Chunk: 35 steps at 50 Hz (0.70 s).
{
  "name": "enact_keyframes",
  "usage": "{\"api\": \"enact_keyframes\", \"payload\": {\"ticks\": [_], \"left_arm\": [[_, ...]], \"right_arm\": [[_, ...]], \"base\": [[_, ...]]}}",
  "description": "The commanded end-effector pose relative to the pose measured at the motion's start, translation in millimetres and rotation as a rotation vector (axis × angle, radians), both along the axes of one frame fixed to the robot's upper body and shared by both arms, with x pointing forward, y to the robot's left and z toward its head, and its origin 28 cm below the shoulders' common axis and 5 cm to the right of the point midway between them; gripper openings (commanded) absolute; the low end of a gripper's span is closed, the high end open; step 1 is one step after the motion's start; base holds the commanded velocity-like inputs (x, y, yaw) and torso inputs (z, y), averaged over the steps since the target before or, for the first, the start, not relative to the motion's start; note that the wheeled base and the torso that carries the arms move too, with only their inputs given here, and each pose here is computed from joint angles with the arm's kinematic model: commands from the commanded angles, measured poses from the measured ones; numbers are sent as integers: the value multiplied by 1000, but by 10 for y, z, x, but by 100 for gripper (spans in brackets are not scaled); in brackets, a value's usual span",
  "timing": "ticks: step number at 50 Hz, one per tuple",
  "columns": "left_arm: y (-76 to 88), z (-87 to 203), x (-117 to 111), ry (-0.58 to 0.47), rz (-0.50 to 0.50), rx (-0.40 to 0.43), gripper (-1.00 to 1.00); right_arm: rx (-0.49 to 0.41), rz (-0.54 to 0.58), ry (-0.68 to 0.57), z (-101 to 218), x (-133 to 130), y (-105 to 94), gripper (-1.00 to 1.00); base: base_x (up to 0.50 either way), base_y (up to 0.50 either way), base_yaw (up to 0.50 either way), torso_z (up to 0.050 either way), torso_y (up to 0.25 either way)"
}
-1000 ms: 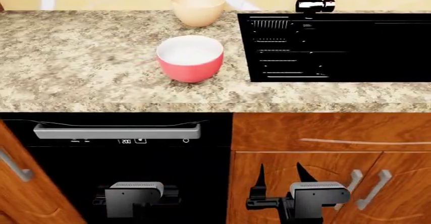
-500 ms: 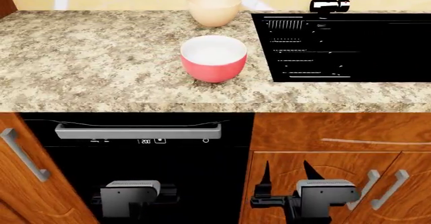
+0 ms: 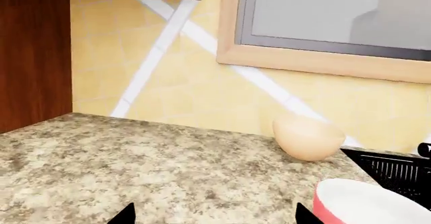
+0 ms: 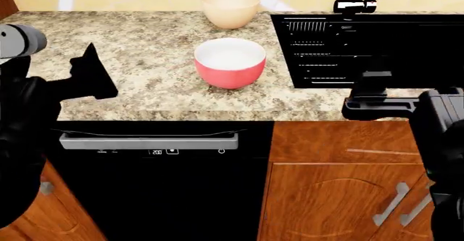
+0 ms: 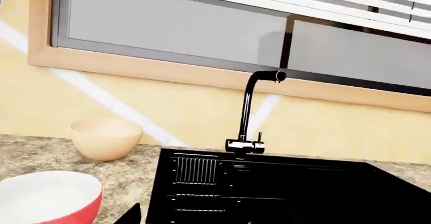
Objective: Stack the bowls in the sink.
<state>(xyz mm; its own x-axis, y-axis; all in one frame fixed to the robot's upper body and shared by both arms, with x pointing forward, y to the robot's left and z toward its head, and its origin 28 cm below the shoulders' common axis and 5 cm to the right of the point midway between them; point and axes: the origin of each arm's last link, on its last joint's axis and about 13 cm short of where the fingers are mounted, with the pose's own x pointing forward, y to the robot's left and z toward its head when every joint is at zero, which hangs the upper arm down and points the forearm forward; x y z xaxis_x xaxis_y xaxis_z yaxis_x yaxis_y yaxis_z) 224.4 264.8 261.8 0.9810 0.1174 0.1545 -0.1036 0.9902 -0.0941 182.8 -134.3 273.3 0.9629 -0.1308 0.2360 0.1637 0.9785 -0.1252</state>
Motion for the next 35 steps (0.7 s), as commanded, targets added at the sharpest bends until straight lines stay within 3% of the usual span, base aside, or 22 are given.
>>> {"api": "enact_keyframes", "payload": {"ticks": [1, 9, 19, 26, 35], "left_arm": [[247, 922, -279, -52, 126, 249, 100], [317, 1150, -272, 48, 199, 380, 100], [380, 1162, -369, 232, 178, 576, 100], [378, 1157, -437, 300, 123, 642, 100], [400, 1171, -517, 329, 80, 661, 100]], "right_arm": [[-174, -166, 37, 642, -288, -146, 100], [-196, -247, 56, 847, -234, -235, 100], [-190, -293, 72, 894, -131, -284, 100], [-204, -248, 83, 909, -28, -241, 100], [-211, -193, 81, 938, 45, -178, 100]], "base": [[0, 0, 0, 0, 0], [0, 0, 0, 0, 0], [0, 0, 0, 0, 0], [31, 0, 0, 0, 0], [454, 0, 0, 0, 0]]}}
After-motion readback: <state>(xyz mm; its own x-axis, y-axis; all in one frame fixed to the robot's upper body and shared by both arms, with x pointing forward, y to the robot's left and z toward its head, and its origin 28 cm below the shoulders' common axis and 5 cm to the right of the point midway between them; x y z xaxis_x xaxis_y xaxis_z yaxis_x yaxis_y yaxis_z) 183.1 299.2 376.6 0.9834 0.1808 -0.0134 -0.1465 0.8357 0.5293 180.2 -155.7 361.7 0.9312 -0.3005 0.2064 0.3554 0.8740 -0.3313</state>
